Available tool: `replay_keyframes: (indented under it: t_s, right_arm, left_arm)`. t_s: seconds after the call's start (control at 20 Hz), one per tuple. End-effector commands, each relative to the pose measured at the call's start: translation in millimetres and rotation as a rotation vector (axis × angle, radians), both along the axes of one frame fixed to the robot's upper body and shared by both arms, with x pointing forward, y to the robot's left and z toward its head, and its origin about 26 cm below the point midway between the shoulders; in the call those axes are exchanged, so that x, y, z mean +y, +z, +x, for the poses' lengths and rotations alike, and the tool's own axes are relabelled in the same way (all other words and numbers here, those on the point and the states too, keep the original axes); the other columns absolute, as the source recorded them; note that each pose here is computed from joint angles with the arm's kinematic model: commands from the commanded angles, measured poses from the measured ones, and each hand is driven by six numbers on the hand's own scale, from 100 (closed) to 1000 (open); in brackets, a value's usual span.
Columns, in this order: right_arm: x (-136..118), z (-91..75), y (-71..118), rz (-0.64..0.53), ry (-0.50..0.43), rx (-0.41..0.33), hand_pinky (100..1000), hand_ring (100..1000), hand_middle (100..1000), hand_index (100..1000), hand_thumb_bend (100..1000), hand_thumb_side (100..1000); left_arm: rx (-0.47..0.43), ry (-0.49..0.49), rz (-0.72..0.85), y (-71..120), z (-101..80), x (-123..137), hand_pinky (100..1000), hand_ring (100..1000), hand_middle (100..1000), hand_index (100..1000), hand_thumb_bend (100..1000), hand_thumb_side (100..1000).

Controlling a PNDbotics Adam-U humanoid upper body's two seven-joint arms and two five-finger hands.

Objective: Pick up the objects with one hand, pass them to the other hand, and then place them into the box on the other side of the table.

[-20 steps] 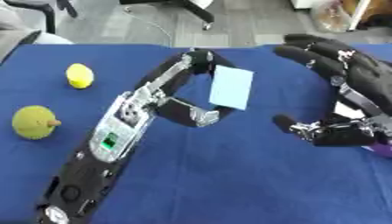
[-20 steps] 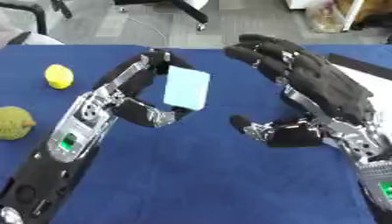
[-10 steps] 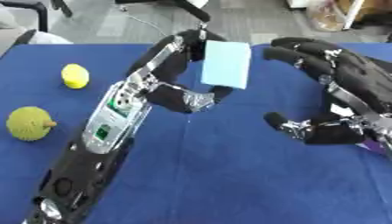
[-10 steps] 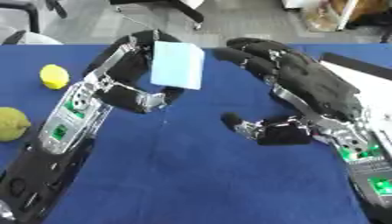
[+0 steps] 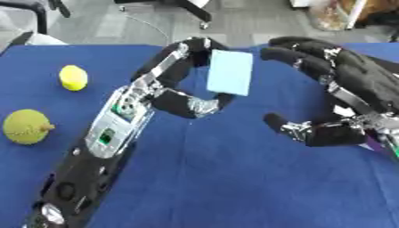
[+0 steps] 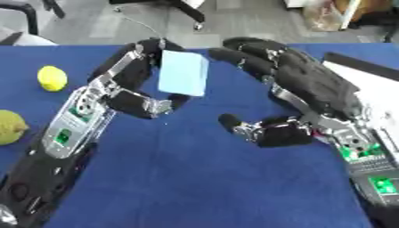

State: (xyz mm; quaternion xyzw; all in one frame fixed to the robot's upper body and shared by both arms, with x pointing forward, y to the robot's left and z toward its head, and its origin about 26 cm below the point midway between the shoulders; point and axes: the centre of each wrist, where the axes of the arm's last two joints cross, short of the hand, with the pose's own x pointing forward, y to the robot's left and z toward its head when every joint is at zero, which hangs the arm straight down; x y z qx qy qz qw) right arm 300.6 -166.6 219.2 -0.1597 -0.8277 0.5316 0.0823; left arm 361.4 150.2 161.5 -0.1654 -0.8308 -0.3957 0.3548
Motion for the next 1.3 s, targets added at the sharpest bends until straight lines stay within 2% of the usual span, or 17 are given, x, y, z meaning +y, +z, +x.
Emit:
replay_keyframes:
  t_s: [0.05,0.15,0.25,0.3,0.65,0.7,0.75,0.9,0.95,1.1,1.15,1.2,1.3]
  right_arm:
    - [3,-3.6,8.8,0.031,0.038,0.006,803,950,795,979,205,266]
    - [3,-3.8,7.5,0.053,0.046,0.04,783,957,790,984,105,230]
    - [2,-3.5,7.3,0.077,0.047,0.072,774,960,787,985,100,175]
    - [1,-3.1,7.7,0.09,0.044,0.086,770,958,784,984,100,100]
    - [-1,-1.6,12.7,0.127,-0.004,0.128,753,956,777,984,100,100]
    - [-1,-1.7,12.4,0.13,-0.011,0.133,752,959,778,987,100,123]
    - [0,-1.8,11.9,0.133,-0.017,0.138,746,965,778,992,100,194]
    - [1,-2.5,9.4,0.144,-0.022,0.173,740,973,780,998,100,267]
    - [1,-2.7,8.6,0.148,-0.022,0.186,728,980,777,1000,100,333]
    - [2,-3.2,6.6,0.166,-0.022,0.24,714,991,775,1000,100,437]
    - [2,-3.2,5.7,0.176,-0.025,0.262,693,992,765,1000,100,499]
    - [1,-3.3,5.2,0.191,-0.03,0.285,680,992,759,999,100,497]
    - [0,-2.6,6.4,0.216,-0.06,0.311,689,985,757,985,100,392]
  left_arm:
    - [-0.03,0.006,0.009,3.6,2.9,-4,684,466,440,483,100,100]
    - [-0.031,0.014,0.014,1.1,4.3,-4,684,466,440,484,100,100]
    - [-0.033,0.02,0.02,-0.5,5.5,-4,684,466,440,484,100,100]
    - [-0.033,0.023,0.022,-1.2,6.0,-4,685,466,440,484,100,100]
    - [-0.042,0.031,0.032,-4.2,9.1,-9,686,466,440,484,100,100]
    - [-0.043,0.035,0.033,-4.9,9.7,-10,686,466,440,484,100,100]
    - [-0.044,0.04,0.034,-5.8,10.4,-11,686,466,440,484,100,100]
    - [-0.04,0.053,0.033,-8.9,12.2,-12,686,466,440,484,100,100]
    - [-0.04,0.056,0.034,-9.7,12.6,-12,686,466,440,484,100,100]
    - [-0.04,0.062,0.039,-11.9,12.7,-15,686,467,441,484,100,100]
    - [-0.042,0.065,0.04,-12.2,12.8,-16,686,467,441,484,100,100]
    - [-0.042,0.069,0.041,-12.6,12.8,-17,686,467,440,484,100,100]
    - [-0.038,0.074,0.038,-14.1,13.0,-18,686,467,441,485,100,100]
